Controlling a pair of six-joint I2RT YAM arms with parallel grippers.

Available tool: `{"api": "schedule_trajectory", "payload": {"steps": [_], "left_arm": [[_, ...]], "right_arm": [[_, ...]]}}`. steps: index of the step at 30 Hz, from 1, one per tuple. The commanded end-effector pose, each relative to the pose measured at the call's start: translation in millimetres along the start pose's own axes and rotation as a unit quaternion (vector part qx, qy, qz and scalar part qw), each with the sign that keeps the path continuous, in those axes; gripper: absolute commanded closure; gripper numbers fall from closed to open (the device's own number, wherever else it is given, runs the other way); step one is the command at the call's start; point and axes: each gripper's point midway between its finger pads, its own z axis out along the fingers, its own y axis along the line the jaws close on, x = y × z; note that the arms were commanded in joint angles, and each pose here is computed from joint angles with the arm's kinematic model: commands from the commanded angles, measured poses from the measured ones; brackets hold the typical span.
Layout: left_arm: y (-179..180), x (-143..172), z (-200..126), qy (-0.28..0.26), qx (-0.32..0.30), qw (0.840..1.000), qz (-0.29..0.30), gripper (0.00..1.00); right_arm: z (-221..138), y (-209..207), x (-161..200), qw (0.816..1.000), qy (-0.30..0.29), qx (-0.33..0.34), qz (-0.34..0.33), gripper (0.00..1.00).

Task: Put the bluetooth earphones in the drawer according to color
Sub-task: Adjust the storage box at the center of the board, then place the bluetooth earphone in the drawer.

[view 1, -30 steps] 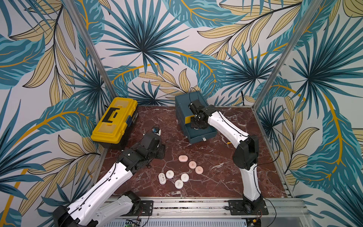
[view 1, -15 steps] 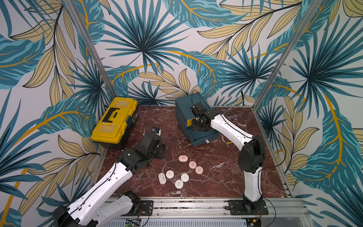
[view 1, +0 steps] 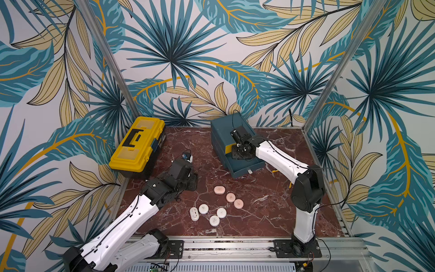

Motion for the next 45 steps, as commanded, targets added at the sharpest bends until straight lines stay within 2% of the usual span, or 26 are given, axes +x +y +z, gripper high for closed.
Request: {"api": "schedule_trajectory", "payload": {"steps": [1,10,16,21,30,45], "left_arm": [[7,5,-2,0.000,-0.010,1.000,-0.004,0.38],[6,4,-3,-0.001,-0.008,1.000,-0.005,0.38],[6,6,-2,0.000,-0.008,1.000,-0.007,0.38],[6,5,-2,-0.002,-0.007,1.000,-0.006,0.38],[7,3,-6,-0.003,-0.008,1.000,-0.005,0.38],[8,3,-6,-0.002,-0.013,1.000,-0.002,0.38]], "right_arm": [[-10,18,-26,0.999,-0.040,-0.028,0.007,0.48],[-61,18,-40,0.995,-0.092,-0.032,0.000,0.48],[-80,1,-21,0.994,-0.109,-0.009,-0.006,0.48],[-64,-15,-2,0.994,-0.111,0.017,-0.018,0.48],[-26,-20,7,0.990,-0.135,0.033,-0.027,0.48],[22,0,8,0.994,-0.092,0.034,-0.049,0.46]]}}
